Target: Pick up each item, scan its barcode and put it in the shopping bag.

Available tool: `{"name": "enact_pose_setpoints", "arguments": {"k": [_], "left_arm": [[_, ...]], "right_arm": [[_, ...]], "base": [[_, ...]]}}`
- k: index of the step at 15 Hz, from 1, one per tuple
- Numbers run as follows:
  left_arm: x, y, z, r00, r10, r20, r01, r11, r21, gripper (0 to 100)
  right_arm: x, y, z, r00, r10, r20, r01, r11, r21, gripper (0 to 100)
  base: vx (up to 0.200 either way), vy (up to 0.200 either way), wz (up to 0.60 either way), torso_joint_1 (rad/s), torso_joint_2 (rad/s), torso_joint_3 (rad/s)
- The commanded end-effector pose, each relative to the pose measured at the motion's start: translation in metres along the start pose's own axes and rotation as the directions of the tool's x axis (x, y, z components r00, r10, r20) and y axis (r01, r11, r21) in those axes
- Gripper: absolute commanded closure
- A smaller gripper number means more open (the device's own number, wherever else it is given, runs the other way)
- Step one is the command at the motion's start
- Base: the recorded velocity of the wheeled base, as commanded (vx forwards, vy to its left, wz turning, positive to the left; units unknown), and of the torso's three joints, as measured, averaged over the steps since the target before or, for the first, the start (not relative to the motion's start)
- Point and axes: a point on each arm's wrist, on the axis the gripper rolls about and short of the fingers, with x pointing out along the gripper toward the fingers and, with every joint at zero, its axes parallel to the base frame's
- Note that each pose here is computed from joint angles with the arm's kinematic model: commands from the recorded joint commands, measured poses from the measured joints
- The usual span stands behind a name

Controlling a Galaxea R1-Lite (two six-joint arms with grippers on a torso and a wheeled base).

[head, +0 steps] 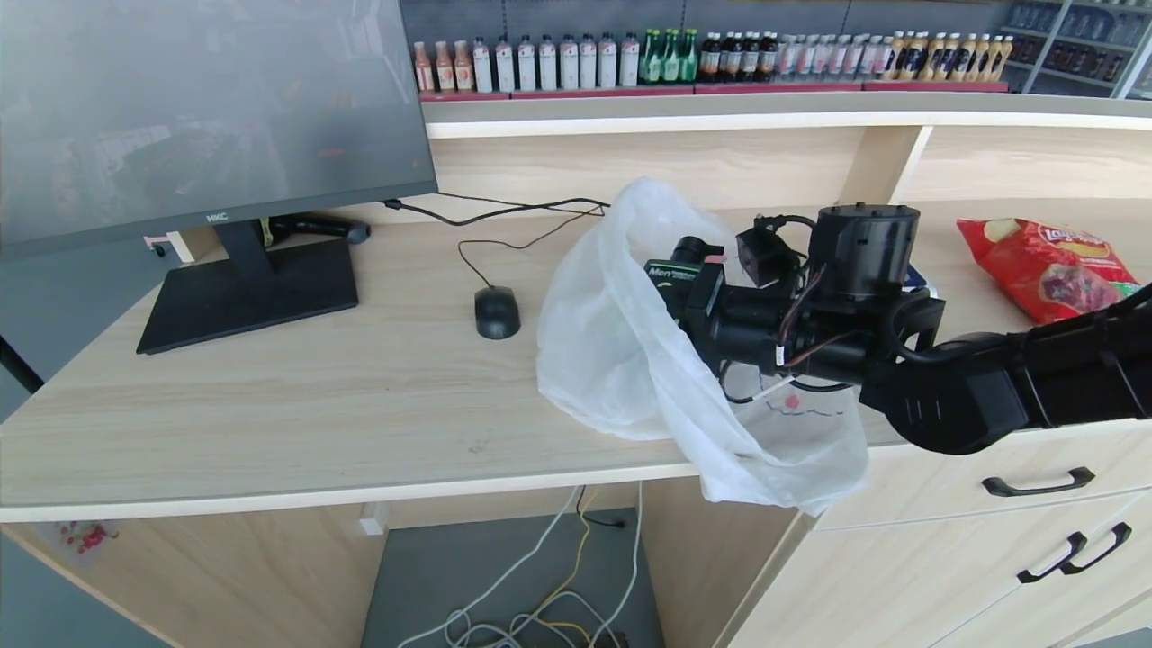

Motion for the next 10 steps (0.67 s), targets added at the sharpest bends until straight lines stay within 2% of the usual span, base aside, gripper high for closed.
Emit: {"name": "enact_pose_setpoints", "arguments": {"k": [1, 4, 10], "left_arm": [[0.0, 0.0, 0.0, 1.0, 0.0, 0.0, 0.0, 1.0, 0.0, 0], [0.0, 0.0, 0.0, 1.0, 0.0, 0.0, 0.0, 1.0, 0.0, 0], [0.0, 0.0, 0.0, 1.0, 0.0, 0.0, 0.0, 1.0, 0.0, 0]], "right_arm": [[0.003, 0.009, -0.012, 0.999, 0.018, -0.031, -0.018, 1.0, -0.002, 100], [0.013, 0.009, -0.024, 0.997, 0.022, -0.069, -0.023, 1.0, -0.001, 100], [0.019, -0.003, -0.019, 0.998, 0.002, -0.057, -0.002, 1.0, 0.007, 100]], "base": [[0.0, 0.0, 0.0, 0.0, 0.0, 0.0], [0.0, 0.0, 0.0, 0.0, 0.0, 0.0], [0.0, 0.0, 0.0, 0.0, 0.0, 0.0]]}}
